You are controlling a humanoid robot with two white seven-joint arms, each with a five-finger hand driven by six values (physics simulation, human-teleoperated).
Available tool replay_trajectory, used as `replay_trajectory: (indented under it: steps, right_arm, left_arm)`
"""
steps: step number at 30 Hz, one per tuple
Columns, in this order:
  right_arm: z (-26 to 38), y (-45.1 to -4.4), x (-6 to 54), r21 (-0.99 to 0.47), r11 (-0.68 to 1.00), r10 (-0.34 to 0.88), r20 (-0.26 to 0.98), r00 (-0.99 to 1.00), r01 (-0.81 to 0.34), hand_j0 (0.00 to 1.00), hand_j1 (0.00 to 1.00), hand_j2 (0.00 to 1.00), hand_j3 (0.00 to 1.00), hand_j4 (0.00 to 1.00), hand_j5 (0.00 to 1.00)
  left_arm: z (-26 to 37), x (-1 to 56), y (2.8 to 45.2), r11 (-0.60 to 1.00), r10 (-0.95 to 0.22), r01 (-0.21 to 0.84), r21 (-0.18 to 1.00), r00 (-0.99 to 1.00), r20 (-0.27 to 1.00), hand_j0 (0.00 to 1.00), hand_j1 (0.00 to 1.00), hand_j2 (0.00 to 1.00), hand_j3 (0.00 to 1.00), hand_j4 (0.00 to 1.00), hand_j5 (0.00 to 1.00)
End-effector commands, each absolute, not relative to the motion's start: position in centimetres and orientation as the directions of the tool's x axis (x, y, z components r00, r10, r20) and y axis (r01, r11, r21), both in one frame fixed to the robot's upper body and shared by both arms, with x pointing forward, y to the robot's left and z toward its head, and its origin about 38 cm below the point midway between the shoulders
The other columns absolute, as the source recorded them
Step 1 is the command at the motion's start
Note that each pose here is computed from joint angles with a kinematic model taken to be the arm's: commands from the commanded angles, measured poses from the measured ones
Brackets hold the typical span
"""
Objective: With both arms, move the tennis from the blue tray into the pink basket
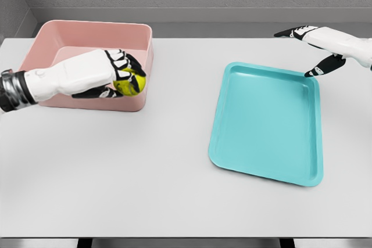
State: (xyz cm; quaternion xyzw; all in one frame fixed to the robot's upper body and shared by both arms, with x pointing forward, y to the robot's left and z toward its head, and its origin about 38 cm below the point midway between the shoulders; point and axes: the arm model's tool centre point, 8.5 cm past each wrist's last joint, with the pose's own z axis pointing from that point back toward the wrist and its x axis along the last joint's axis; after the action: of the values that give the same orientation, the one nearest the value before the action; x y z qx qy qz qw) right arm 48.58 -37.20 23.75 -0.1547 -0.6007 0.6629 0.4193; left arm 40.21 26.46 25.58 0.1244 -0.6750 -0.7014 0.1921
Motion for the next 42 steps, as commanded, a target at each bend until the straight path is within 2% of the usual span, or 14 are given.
replay_trajectory:
  steps: [1, 16, 27, 28, 29, 30, 31, 37, 42]
  right_arm:
    - [23.8, -37.3, 48.6, -0.926, 0.081, 0.743, 0.304, -0.597, -0.370, 1.00, 1.00, 1.00, 1.00, 1.00, 1.00]
    - [23.8, -37.3, 48.6, -0.925, 0.084, 0.742, 0.306, -0.597, -0.371, 1.00, 1.00, 1.00, 1.00, 1.00, 1.00]
    - [23.9, -37.3, 48.6, -0.926, 0.083, 0.742, 0.304, -0.598, -0.368, 1.00, 1.00, 1.00, 1.00, 1.00, 1.00]
    - [23.8, -37.3, 48.6, -0.925, 0.082, 0.742, 0.305, -0.596, -0.371, 1.00, 1.00, 1.00, 1.00, 1.00, 1.00]
    - [23.9, -37.3, 48.6, -0.926, 0.085, 0.742, 0.305, -0.597, -0.368, 1.00, 1.00, 1.00, 1.00, 1.00, 1.00]
    - [23.8, -37.3, 48.6, -0.925, 0.083, 0.743, 0.305, -0.596, -0.370, 1.00, 1.00, 1.00, 1.00, 1.00, 1.00]
    - [23.8, -37.3, 48.6, -0.926, 0.083, 0.742, 0.304, -0.598, -0.369, 1.00, 1.00, 1.00, 1.00, 1.00, 1.00]
    - [23.8, -37.3, 48.6, -0.926, 0.083, 0.742, 0.304, -0.598, -0.369, 1.00, 1.00, 1.00, 1.00, 1.00, 1.00]
    - [23.9, -37.3, 48.6, -0.926, 0.084, 0.742, 0.304, -0.598, -0.368, 1.00, 1.00, 1.00, 1.00, 1.00, 1.00]
  left_arm:
    - [25.2, 40.9, 27.4, -0.008, -0.469, 0.117, 0.993, -0.878, 0.100, 0.47, 0.47, 0.47, 0.47, 0.47, 0.47]
    - [23.5, 46.2, 29.2, 0.033, -0.594, 0.143, 0.989, -0.793, 0.134, 0.47, 0.47, 0.47, 0.47, 0.47, 0.47]
    - [19.7, 50.0, 30.1, 0.062, -0.690, 0.216, 0.974, -0.696, 0.198, 0.48, 0.48, 0.48, 0.48, 0.48, 0.48]
    - [19.8, 50.0, 30.2, 0.062, -0.690, 0.214, 0.975, -0.696, 0.197, 0.54, 0.54, 0.54, 0.54, 0.54, 0.54]
    - [19.9, 50.0, 30.1, 0.066, -0.689, 0.212, 0.975, -0.697, 0.198, 0.74, 0.74, 0.74, 0.74, 0.74, 0.74]
    - [20.1, 50.0, 30.1, 0.072, -0.688, 0.205, 0.976, -0.698, 0.197, 0.90, 0.90, 0.90, 0.90, 0.90, 0.90]
    - [20.3, 50.0, 29.9, 0.075, -0.684, 0.198, 0.977, -0.702, 0.195, 1.00, 1.00, 1.00, 1.00, 1.00, 1.00]
    - [21.1, 49.7, 29.8, 0.081, -0.673, 0.183, 0.980, -0.715, 0.189, 1.00, 1.00, 1.00, 1.00, 1.00, 1.00]
    - [25.8, 46.3, 31.1, 0.044, -0.618, 0.110, 0.993, -0.778, 0.113, 1.00, 1.00, 1.00, 1.00, 1.00, 1.00]
